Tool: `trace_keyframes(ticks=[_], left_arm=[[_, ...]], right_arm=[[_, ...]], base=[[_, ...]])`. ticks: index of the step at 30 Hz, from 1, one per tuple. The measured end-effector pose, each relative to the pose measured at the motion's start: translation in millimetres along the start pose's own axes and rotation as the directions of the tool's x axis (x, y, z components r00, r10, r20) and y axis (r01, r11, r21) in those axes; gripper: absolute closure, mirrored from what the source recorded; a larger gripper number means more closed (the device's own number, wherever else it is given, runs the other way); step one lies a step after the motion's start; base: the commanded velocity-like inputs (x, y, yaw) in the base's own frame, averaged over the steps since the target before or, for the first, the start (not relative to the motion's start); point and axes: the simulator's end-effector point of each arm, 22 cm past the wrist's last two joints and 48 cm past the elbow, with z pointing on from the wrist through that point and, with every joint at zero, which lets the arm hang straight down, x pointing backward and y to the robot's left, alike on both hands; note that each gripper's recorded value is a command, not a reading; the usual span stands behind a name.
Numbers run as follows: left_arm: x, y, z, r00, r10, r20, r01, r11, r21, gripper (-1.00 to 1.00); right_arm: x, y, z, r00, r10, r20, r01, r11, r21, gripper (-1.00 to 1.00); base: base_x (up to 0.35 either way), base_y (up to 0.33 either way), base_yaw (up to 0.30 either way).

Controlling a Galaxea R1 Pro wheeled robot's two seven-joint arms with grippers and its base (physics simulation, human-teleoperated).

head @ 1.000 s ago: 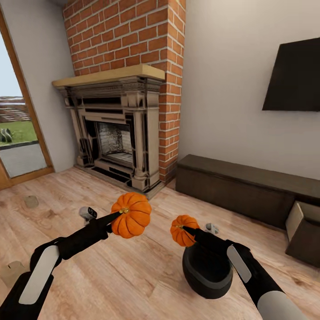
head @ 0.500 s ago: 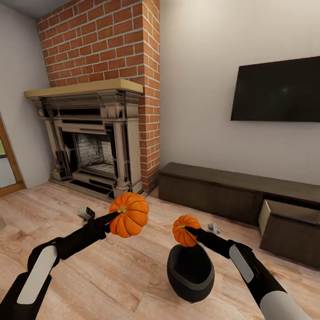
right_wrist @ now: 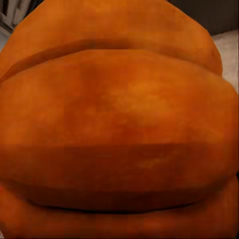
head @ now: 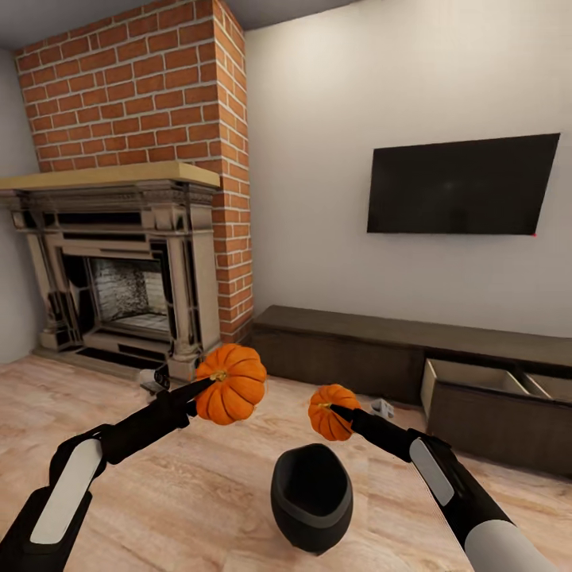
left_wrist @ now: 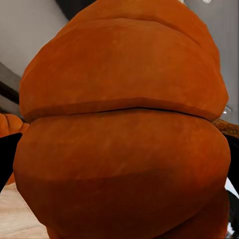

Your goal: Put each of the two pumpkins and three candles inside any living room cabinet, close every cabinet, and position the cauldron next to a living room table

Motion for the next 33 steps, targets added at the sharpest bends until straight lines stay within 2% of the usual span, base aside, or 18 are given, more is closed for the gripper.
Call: trace_keyframes(ticks=[3,9,16,20,23,28,33], left_arm=[[-3,-8,-1.1,1.000,0.010,0.007,-0.010,1.000,0.011,1.00],[-11,-8,-6.0,0.999,0.013,0.030,-0.013,1.000,0.010,1.00],[-10,-4,-6.3,0.999,0.009,0.031,-0.009,1.000,0.004,1.00],[-10,-1,-6.4,1.000,0.005,0.030,-0.005,1.000,-0.002,1.00],[-9,1,-5.9,1.000,-0.001,0.028,0.001,1.000,-0.003,1.00],[-6,6,-5.3,1.000,-0.010,0.026,0.010,1.000,-0.007,1.00],[-5,9,-5.5,1.000,-0.016,0.025,0.016,1.000,-0.010,1.00]], right_arm=[[-5,6,-2.5,1.000,-0.008,0.009,0.008,1.000,-0.006,1.00],[-3,7,-2.3,1.000,-0.004,0.000,0.004,1.000,-0.014,1.00],[13,7,-2.1,0.997,0.037,-0.070,-0.038,0.999,-0.020,1.00],[27,-4,-8.1,0.987,0.071,-0.142,-0.071,0.997,0.003,1.00],[28,-12,-13.8,0.983,0.082,-0.164,-0.081,0.997,0.017,1.00],[17,-4,-22.2,0.981,0.126,-0.146,-0.137,0.989,-0.063,1.00],[11,-5,-25.7,0.983,0.128,-0.133,-0.140,0.987,-0.084,1.00]], base=[[0.000,0.000,-0.288],[0.000,0.000,-0.281],[-0.083,0.000,-0.126],[-0.298,0.000,0.087],[-0.153,0.000,0.105],[-0.024,0.000,0.033],[-0.003,0.000,0.004]])
